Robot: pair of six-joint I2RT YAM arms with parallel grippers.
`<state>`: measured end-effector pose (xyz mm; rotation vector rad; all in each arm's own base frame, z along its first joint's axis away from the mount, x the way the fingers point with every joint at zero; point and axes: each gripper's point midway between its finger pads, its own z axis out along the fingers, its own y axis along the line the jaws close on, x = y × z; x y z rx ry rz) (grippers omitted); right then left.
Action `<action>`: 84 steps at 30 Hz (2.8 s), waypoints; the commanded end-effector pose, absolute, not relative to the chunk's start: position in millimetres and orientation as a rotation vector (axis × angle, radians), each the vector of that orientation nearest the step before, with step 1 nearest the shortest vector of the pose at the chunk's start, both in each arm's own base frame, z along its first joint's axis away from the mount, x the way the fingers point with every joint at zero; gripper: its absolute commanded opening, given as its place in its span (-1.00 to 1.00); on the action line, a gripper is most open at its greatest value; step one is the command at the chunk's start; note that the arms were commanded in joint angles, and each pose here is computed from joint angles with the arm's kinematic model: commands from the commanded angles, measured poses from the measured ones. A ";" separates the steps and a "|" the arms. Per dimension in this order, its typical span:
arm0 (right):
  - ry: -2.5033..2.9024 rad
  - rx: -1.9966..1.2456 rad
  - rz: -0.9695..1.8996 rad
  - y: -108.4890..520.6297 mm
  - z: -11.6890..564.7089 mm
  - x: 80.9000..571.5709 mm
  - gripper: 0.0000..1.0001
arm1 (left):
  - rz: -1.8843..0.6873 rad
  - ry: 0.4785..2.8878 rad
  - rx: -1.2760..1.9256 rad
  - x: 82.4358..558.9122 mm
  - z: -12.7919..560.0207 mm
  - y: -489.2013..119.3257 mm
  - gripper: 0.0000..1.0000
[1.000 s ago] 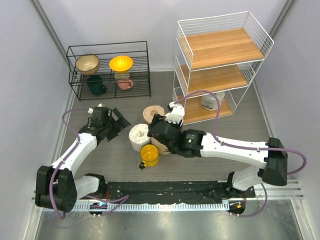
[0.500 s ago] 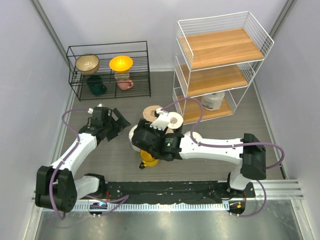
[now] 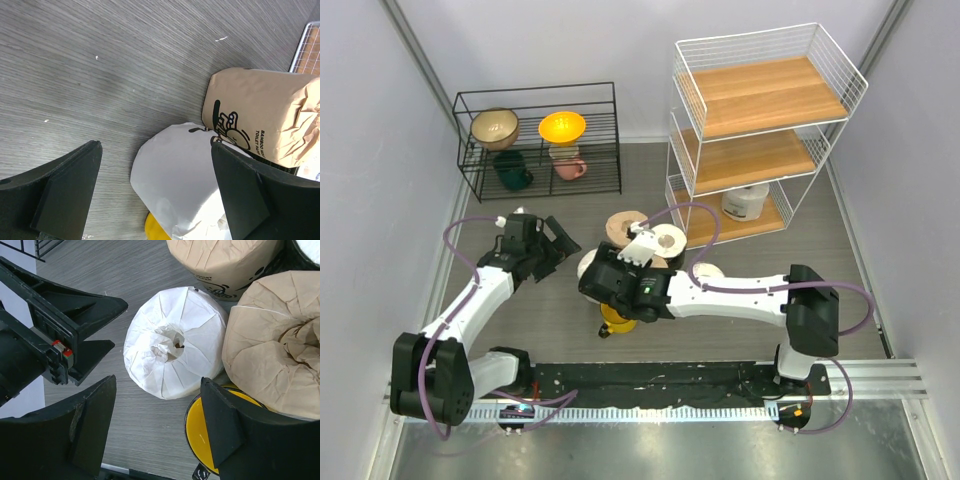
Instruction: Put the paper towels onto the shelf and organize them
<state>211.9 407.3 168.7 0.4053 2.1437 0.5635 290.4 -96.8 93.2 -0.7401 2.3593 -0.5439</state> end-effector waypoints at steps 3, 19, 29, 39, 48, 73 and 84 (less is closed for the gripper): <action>2.131 0.477 0.594 414.6 162.2 214.7 0.48 | -0.571 2.307 -0.713 297.5 110.0 -99.4 0.92; 2.130 0.665 0.553 404.6 132.6 223.4 0.54 | -0.577 2.317 -0.714 296.4 106.8 -100.5 0.92; 2.146 0.724 0.511 401.1 116.6 230.0 0.47 | -0.579 2.323 -0.713 296.1 104.2 -101.5 0.93; 2.161 0.755 0.465 396.9 98.5 237.2 0.39 | -0.586 2.328 -0.712 296.2 102.8 -102.4 0.92; 2.171 0.725 0.451 396.9 98.7 240.5 -0.02 | -0.586 2.331 -0.713 295.5 102.4 -102.5 0.93; 1.923 0.603 0.682 344.9 238.2 239.1 -0.44 | -0.531 2.299 -0.721 296.1 113.8 -93.5 0.92; 1.791 0.600 0.779 285.1 296.2 216.0 -0.49 | -0.531 2.302 -0.723 296.7 112.1 -93.4 0.92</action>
